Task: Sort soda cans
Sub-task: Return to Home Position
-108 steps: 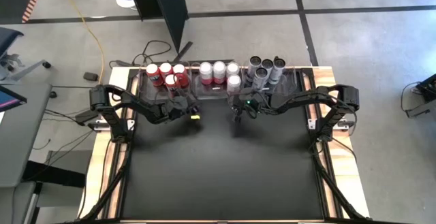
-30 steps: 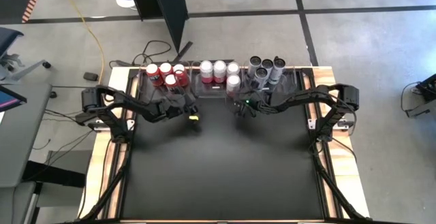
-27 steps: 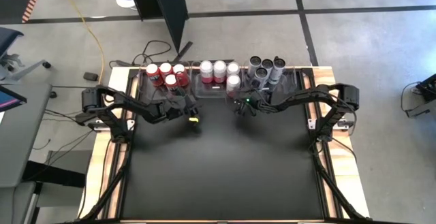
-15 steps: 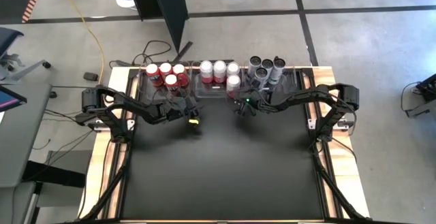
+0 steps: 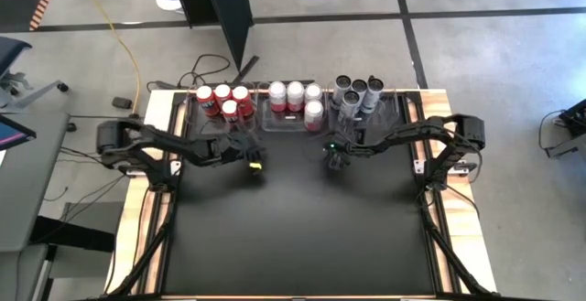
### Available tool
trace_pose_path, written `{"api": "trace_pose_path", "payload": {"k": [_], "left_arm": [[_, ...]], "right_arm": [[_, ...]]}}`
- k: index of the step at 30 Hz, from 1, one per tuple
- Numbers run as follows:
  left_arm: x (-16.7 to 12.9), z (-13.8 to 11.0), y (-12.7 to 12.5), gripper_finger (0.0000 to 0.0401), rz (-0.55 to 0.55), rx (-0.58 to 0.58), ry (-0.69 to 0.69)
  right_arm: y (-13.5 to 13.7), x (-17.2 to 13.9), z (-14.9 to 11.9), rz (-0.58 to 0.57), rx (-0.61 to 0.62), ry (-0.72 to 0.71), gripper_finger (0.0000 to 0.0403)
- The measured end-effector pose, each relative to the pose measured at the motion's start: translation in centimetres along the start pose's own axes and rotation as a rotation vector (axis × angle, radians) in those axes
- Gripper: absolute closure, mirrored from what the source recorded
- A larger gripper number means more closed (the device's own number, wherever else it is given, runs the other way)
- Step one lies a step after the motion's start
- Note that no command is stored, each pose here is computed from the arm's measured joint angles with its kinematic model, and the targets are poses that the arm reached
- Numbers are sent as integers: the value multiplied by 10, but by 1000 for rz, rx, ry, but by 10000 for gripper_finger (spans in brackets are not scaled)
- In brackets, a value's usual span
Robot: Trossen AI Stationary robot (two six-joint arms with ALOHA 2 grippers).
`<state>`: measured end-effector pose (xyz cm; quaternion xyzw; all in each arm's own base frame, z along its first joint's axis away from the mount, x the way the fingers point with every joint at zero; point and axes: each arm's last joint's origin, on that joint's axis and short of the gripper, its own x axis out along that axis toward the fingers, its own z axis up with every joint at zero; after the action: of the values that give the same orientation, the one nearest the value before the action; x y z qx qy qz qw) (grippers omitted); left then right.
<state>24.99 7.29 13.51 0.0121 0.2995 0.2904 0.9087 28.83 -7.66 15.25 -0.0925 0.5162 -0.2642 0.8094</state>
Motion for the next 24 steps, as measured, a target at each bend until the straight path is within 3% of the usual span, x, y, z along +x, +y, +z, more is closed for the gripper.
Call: {"api": "trace_pose_path", "payload": {"k": [5,12,19,24], "left_arm": [[-34,27,7,232,-16,13,-136],[-103,49,25,232,-56,48,-361],[-160,19,49,232,-101,11,-538],[-182,-14,60,232,-136,-16,-574]], "right_arm": [[10,-4,9,101,-36,-96,403],[29,-26,37,295,-142,-322,403],[34,-81,60,475,-207,-691,403],[32,-118,55,542,-258,-928,403]]}}
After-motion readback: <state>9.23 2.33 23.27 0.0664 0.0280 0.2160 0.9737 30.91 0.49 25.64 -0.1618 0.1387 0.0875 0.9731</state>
